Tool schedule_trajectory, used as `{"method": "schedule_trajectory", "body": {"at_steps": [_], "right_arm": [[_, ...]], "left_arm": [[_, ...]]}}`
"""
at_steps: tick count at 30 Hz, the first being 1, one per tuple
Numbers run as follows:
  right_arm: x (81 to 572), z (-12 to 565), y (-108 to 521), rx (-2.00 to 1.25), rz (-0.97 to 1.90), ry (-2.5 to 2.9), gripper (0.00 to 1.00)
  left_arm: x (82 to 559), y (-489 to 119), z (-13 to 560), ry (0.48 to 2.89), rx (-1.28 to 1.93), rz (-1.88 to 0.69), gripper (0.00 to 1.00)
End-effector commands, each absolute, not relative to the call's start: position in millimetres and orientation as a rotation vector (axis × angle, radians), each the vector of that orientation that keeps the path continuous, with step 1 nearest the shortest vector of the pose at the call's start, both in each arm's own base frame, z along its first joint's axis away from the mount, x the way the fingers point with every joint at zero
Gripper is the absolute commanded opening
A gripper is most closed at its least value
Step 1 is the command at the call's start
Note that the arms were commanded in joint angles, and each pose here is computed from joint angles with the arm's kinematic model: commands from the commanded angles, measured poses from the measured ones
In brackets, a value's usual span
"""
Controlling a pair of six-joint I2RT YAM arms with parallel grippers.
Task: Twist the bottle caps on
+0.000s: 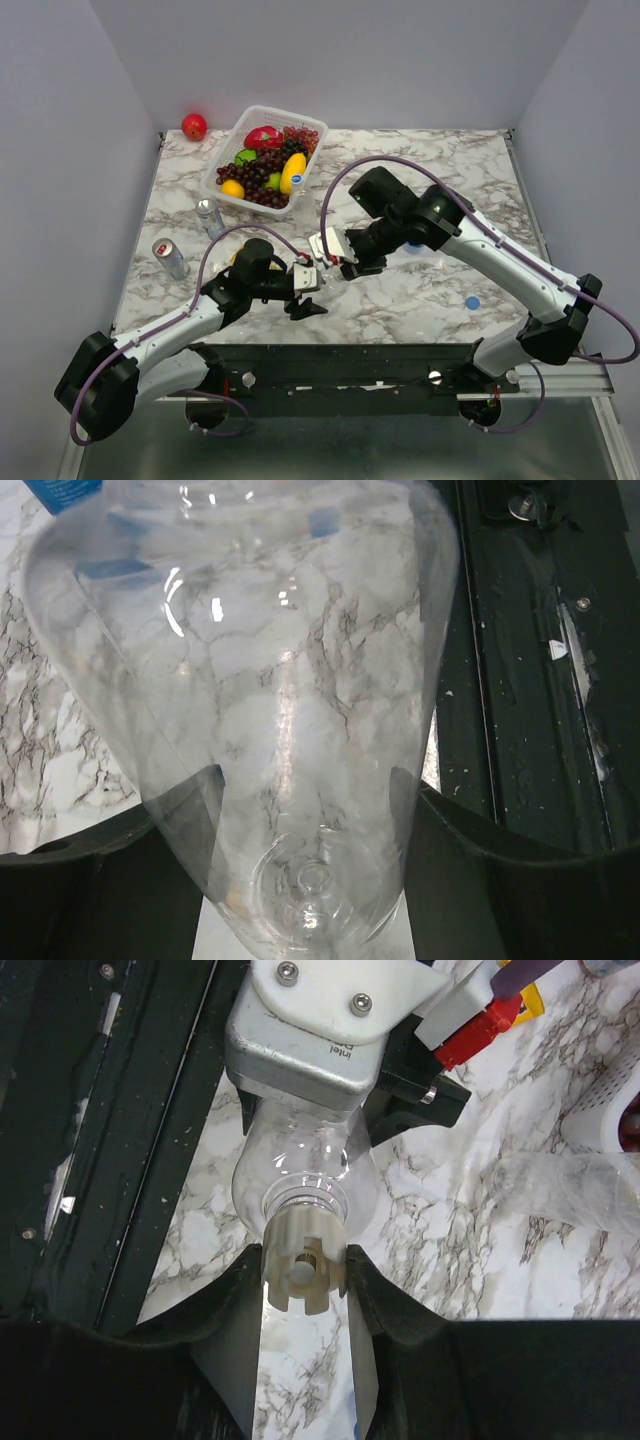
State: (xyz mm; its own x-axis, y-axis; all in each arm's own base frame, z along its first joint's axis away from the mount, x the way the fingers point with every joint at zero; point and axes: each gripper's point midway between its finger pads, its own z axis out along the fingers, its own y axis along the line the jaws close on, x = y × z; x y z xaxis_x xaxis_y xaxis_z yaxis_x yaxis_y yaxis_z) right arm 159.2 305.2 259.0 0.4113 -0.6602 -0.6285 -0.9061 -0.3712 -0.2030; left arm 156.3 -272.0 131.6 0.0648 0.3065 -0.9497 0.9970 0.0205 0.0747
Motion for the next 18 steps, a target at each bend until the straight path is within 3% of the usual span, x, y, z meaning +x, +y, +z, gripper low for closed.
{"method": "schedule_trajectory", "body": {"at_steps": [1,11,15,18], "right_arm": [[165,241,314,-2.096,0.621,1.467,0.28],[173,224,311,-1.944,0.664,1.802,0.25],[191,230,317,-1.736,0.763,1.997,0.22],[198,228,324,-1.581,0.819,2.134,0.14]], "left_arm": [[181,-285,189,1.239,1.324,-0.899,0.0],[197,-280,214,1.185,1.162,-0.822,0.0],[213,-274,220,1.196,1.108,-0.729,0.0],[226,-269,225,1.226,1.05,-0.674,0.0]]}}
